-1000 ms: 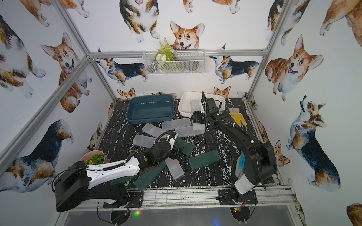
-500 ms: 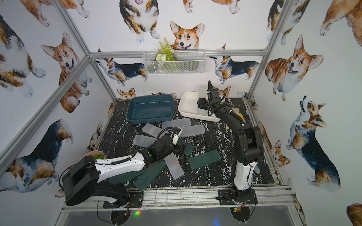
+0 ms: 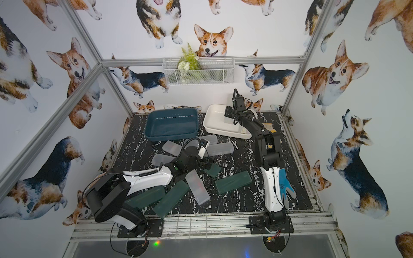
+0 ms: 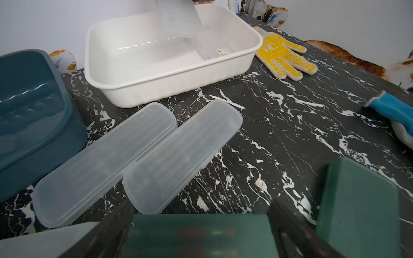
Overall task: Place the pencil cases by color into the storage box
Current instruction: Place the pencil case at the storage box.
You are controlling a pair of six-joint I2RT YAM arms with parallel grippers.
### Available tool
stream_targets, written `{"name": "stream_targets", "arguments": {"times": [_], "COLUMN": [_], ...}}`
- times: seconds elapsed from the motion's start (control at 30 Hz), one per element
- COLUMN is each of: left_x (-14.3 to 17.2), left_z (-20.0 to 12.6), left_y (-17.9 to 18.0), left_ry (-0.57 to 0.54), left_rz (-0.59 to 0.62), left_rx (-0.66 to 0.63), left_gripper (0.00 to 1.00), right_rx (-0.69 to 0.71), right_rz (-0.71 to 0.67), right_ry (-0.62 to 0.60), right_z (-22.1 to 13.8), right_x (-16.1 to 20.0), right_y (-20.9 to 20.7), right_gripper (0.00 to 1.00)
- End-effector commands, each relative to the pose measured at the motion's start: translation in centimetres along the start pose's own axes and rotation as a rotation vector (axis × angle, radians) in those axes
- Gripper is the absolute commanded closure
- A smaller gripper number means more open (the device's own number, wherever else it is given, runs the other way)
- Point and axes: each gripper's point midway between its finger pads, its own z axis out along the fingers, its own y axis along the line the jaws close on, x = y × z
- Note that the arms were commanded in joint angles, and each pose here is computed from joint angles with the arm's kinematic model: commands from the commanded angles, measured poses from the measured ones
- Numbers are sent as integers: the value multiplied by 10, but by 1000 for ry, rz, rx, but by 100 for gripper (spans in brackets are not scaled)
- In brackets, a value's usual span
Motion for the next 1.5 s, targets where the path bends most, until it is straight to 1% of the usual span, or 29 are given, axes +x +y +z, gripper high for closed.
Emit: {"name": "stream_targets", "arguments": {"times": [0.0,0.17,0.53,0.87,1.17,1.47], "left_x": [-8,-3,7,13,16,15], "left_z": [4,8,12,11,10,9], "left_y": [-2,0,2,3,3,4], "left_ry": [-30,-21,-15,-8,-5,-8], "left_rz": [-12,-22,-43,-58,-66,-68], "left_rx": [36,41,47,47,47,42], "left_gripper": [4,4,4,4,4,4], "right_rx": [58,93,138,169,192,213], "right_rz": [12,3,3,6,9,-8], "right_ry": [24,67,205,294,322,344], "right_z": [10,24,43,48,48,48], "right_x": [8,24,60,82,88,92], "right_y": [-11,-20,-36,-44,-48,-52], "right_gripper": [51,51,51,50,49,43]}}
